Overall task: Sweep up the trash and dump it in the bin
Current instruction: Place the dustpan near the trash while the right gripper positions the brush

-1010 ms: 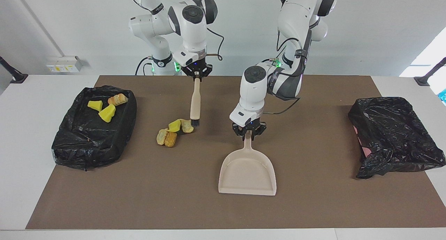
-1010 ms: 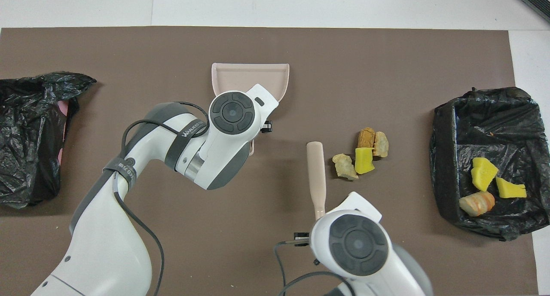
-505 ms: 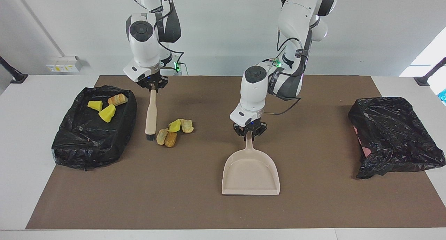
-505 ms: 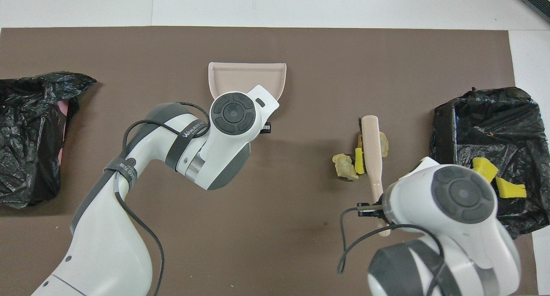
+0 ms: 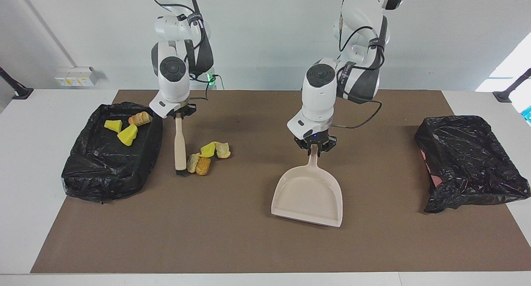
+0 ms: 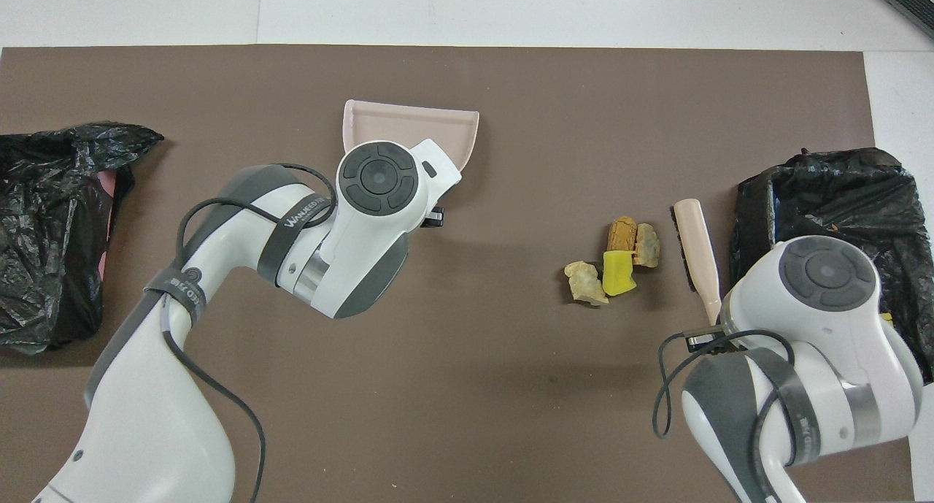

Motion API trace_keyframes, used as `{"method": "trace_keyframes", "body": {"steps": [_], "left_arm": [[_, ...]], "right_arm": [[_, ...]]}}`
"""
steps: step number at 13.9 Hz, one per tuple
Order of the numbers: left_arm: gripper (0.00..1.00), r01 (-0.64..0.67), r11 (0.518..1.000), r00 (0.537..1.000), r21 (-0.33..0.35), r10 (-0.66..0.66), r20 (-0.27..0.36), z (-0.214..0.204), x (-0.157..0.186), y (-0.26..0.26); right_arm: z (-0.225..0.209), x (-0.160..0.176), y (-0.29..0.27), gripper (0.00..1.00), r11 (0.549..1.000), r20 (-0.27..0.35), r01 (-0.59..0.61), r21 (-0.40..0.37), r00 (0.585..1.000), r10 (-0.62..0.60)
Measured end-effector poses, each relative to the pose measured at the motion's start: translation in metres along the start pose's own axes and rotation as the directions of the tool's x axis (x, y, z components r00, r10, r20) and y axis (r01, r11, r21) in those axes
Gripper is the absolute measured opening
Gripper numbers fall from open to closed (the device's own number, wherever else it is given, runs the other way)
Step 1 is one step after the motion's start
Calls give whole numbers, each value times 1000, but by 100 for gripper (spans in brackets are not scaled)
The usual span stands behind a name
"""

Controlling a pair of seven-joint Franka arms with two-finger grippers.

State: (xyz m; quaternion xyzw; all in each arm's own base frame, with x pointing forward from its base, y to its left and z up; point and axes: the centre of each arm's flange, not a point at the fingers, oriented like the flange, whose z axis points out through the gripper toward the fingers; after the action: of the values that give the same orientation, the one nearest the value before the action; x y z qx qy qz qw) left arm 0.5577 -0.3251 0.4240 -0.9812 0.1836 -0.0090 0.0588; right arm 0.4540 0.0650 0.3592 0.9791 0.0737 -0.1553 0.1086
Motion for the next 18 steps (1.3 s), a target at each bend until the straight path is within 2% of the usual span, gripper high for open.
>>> {"method": "trace_keyframes", "body": {"steps": [2, 4, 7, 9, 13, 18], "left_arm": [[31, -137, 991, 990, 4, 137, 21, -6, -4, -11], [31, -284, 959, 957, -2, 284, 52, -7, -8, -21], [31, -529, 848, 844, -31, 530, 86, -1, -13, -35], [31, -622, 781, 775, -54, 624, 103, 8, -22, -40], [31, -740, 668, 660, -78, 744, 104, 13, -37, -40], [31, -824, 566, 564, -35, 824, 54, 11, -32, -38]], "right_arm": [[5, 6, -23, 26, 998, -5, 20, 55, 1000, -20], [2, 8, -51, 26, 995, -29, 18, 102, 999, -15], [-8, 7, -77, 26, 989, -39, -14, 145, 999, 20], [-24, 10, -70, 26, 988, -48, -35, 150, 998, 43], [-58, -8, -35, 26, 988, -32, -134, 73, 990, 136], [-24, -39, -33, 26, 984, -14, -174, 29, 984, 175]]}}
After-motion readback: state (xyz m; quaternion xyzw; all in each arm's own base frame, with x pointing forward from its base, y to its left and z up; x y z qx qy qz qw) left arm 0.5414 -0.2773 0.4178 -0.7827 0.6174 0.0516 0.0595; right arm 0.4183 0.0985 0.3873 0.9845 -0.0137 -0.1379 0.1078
